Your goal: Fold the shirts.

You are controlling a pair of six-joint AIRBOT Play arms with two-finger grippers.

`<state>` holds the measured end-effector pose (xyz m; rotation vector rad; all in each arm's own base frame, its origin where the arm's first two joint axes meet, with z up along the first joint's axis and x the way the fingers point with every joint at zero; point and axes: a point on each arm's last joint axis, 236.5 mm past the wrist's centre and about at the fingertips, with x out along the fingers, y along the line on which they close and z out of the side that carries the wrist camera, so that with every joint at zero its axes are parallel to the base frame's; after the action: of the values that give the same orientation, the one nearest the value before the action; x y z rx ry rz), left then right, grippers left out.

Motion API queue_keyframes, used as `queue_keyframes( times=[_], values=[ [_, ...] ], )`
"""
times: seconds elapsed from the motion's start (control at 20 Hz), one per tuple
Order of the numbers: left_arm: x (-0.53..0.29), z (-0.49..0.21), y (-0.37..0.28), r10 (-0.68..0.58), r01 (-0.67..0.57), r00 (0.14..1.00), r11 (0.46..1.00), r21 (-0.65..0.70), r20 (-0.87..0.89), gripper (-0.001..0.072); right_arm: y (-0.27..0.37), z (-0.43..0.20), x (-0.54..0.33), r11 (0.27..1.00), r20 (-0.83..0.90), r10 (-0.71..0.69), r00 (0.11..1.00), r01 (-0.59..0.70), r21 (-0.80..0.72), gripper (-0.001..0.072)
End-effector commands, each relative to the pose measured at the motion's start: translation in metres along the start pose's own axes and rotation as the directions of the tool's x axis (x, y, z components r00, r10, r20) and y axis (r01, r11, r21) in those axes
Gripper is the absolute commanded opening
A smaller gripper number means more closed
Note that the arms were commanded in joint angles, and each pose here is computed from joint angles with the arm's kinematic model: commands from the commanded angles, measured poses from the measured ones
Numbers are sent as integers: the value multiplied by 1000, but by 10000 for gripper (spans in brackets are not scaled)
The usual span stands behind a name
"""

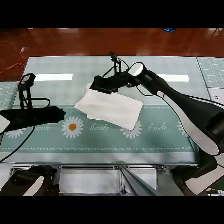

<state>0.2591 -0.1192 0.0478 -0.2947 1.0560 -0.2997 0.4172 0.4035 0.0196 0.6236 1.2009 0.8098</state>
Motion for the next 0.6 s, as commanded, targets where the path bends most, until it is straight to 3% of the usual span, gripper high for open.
queue_keyframes(
  times=[0.0, 0.1, 0.2, 0.35, 0.45, 0.55],
  values=[
    [6, 21, 10, 11, -8, 995, 999, -37, 95, 20, -5, 10, -46, 999, -45, 28, 999, -27, 21, 407],
    [-10, 47, 16, 28, -17, 987, 997, -74, 157, 20, -15, 23, -124, 999, -32, -28, 999, 27, -24, 407],
    [-28, 66, 21, 44, -25, 977, 995, -93, 210, 20, -50, 22, -215, 964, 15, -257, 966, 258, -68, 407],
    [-32, 66, 21, 45, -24, 978, 995, -102, 203, 20, -122, -6, -353, 749, 165, -659, 734, 661, 51, 407],
    [-24, 57, 17, 20, 0, 984, 994, -113, 175, 20, -154, -44, -390, 685, 219, -727, 650, 703, 190, 408],
    [-14, 44, 16, 9, 8, 990, 993, -119, 141, 20, -178, -82, -379, 703, 235, -709, 665, 642, 305, 408]
  ],
)
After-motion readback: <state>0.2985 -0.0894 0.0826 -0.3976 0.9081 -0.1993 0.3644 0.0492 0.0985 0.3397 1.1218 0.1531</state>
